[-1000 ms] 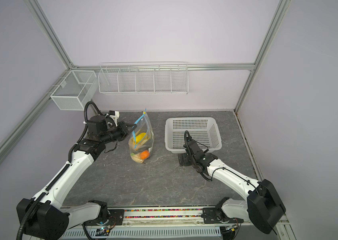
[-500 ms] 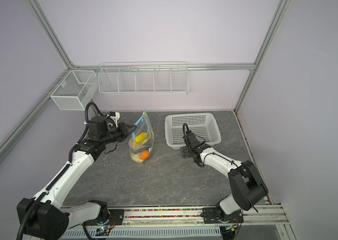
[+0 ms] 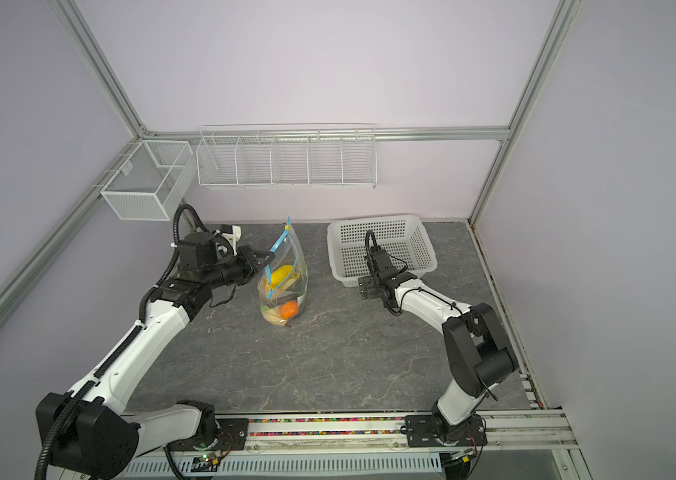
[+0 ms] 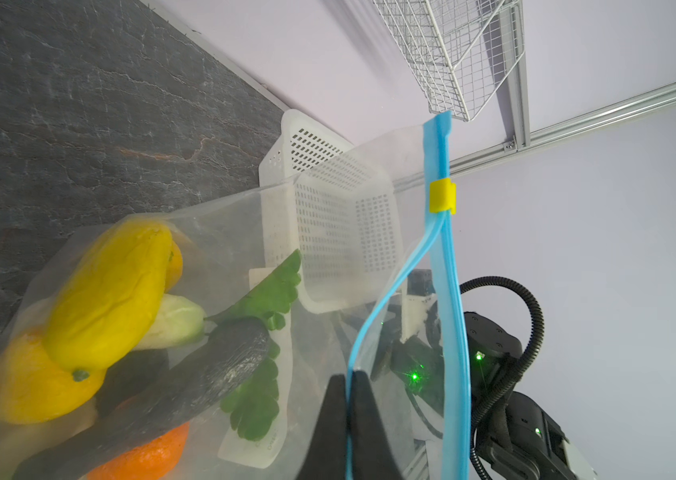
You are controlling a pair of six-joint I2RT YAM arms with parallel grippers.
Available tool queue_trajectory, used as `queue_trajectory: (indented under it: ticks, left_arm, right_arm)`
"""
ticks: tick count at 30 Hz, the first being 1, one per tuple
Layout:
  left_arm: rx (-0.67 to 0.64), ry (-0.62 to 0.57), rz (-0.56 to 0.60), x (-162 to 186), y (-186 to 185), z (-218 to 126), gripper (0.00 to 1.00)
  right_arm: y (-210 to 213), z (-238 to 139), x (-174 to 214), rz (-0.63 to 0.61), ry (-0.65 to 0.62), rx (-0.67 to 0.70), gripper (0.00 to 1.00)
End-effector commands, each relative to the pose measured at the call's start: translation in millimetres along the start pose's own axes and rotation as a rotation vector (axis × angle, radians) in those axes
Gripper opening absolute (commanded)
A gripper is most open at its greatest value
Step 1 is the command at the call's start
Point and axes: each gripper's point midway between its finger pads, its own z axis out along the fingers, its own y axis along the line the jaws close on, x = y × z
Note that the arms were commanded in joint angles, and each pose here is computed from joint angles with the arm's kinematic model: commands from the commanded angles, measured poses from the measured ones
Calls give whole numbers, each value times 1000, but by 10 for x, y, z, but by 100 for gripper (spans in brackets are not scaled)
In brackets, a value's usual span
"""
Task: Place the food in the zip-top bag and seal the zipper
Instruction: 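Withdraw the open right gripper back over the white basket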
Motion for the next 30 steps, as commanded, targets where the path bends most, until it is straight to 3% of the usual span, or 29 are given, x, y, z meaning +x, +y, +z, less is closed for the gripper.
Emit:
queue_trajectory:
  ticks: [1, 15, 18, 25, 27, 30]
  left_arm:
    - [17, -1, 23, -80, -111, -1, 0]
    - [-18, -1, 29, -107, -61, 18, 0]
    - [-28, 1, 27, -137, -75, 28, 0]
    - [-36, 6, 29, -183, -186, 8, 0]
    - [-34, -2, 30, -194, -236, -30, 0]
    - [-19, -11, 47, -218, -342, -69, 0]
  right_arm:
    - [66, 36, -225, 15, -62, -21, 95]
    - [143, 227, -542, 39, -93, -27, 94]
    - [174, -96, -538, 97, -88, -84, 91]
    - [477, -1245, -609, 462, 7, -365, 79]
    - [720, -1502, -724, 496, -23, -484, 77]
    - [1125, -1937, -916, 430, -72, -591, 76]
